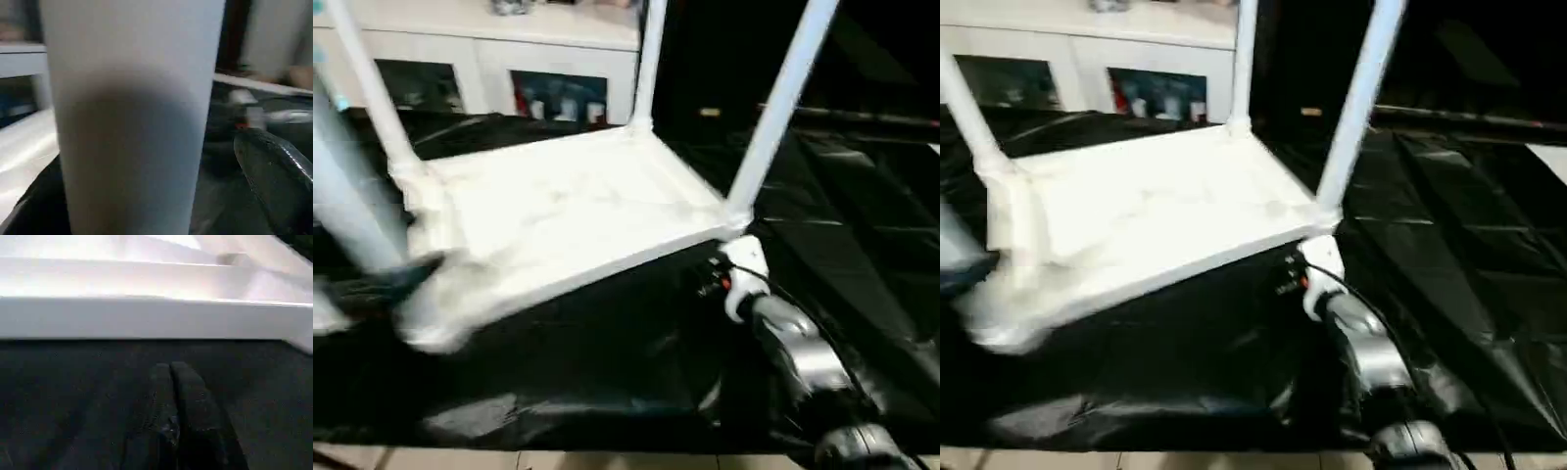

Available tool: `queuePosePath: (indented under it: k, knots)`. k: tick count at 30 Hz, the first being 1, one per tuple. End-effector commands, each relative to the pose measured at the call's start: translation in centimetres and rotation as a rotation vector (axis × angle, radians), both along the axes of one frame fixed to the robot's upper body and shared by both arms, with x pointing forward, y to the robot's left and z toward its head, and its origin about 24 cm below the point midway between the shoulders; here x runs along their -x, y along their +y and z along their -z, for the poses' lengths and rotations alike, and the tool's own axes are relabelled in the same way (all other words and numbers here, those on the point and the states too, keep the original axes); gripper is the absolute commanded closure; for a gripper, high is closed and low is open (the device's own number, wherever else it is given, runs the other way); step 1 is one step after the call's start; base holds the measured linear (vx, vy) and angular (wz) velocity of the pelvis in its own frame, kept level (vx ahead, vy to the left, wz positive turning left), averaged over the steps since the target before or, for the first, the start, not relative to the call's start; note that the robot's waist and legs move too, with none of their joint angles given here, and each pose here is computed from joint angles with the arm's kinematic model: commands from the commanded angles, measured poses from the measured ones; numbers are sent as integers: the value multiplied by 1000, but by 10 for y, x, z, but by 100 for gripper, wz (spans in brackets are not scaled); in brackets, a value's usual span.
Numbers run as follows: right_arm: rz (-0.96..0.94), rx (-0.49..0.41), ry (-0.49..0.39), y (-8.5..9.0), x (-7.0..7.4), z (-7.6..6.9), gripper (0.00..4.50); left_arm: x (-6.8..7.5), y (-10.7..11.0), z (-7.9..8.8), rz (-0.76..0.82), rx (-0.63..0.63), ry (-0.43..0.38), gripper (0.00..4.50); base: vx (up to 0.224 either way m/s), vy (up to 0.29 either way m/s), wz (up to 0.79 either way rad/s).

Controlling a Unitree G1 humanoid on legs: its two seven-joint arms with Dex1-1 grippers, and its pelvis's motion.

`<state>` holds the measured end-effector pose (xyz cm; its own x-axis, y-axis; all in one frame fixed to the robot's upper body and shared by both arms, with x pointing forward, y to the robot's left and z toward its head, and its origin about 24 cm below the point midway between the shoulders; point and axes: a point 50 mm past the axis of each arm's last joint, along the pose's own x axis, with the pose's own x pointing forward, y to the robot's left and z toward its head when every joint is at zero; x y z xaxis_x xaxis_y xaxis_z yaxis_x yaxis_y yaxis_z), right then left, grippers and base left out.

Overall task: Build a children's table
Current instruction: Rotate table base

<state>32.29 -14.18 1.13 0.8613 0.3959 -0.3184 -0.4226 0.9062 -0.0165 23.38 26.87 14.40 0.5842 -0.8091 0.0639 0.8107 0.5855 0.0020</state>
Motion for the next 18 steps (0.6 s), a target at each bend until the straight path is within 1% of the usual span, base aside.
queuePosePath:
  k: [1, 2, 3, 5, 6, 10, 13, 14, 15, 17, 18]
  knots:
    - [18, 7, -1, -1, -5, -2, 450, -6, -25, -9, 111, 1, -20, 2, 0, 0, 0]
    - [18, 7, -1, -1, -5, -2, 450, -6, -26, -9, 116, 2, -20, 2, 0, 0, 0]
    - [15, 6, -2, 1, -9, -4, 450, -9, -41, -9, 178, 13, -21, 2, 0, 0, 0]
    - [10, 8, -5, 3, -11, -5, 450, -12, -54, -9, 233, 24, -23, 2, 0, 0, 0]
    - [5, 8, -5, 5, -14, -6, 450, -15, -72, -9, 301, 41, -24, 2, 0, 0, 0]
    - [-21, 7, -3, 11, -17, -7, 450, -25, -119, -8, 445, 89, -44, 2, 0, 0, 0]
    - [-41, 1, -4, 16, -18, -7, 450, -31, -148, -6, 534, 101, -45, 2, 0, 0, 0]
    - [-42, 0, -4, 17, -18, -7, 450, -31, -149, -6, 538, 102, -46, 2, 0, 0, 0]
    - [-53, -8, -6, 20, -18, -8, 450, -33, -166, -6, 593, 109, -47, 2, 0, 0, 0]
    - [-63, -17, -9, 22, -19, -9, 450, -36, -182, -5, 640, 113, -42, 2, 0, 0, 0]
    - [-64, -20, -9, 23, -19, -9, 450, -36, -186, -4, 652, 114, -40, 2, 0, 0, 0]
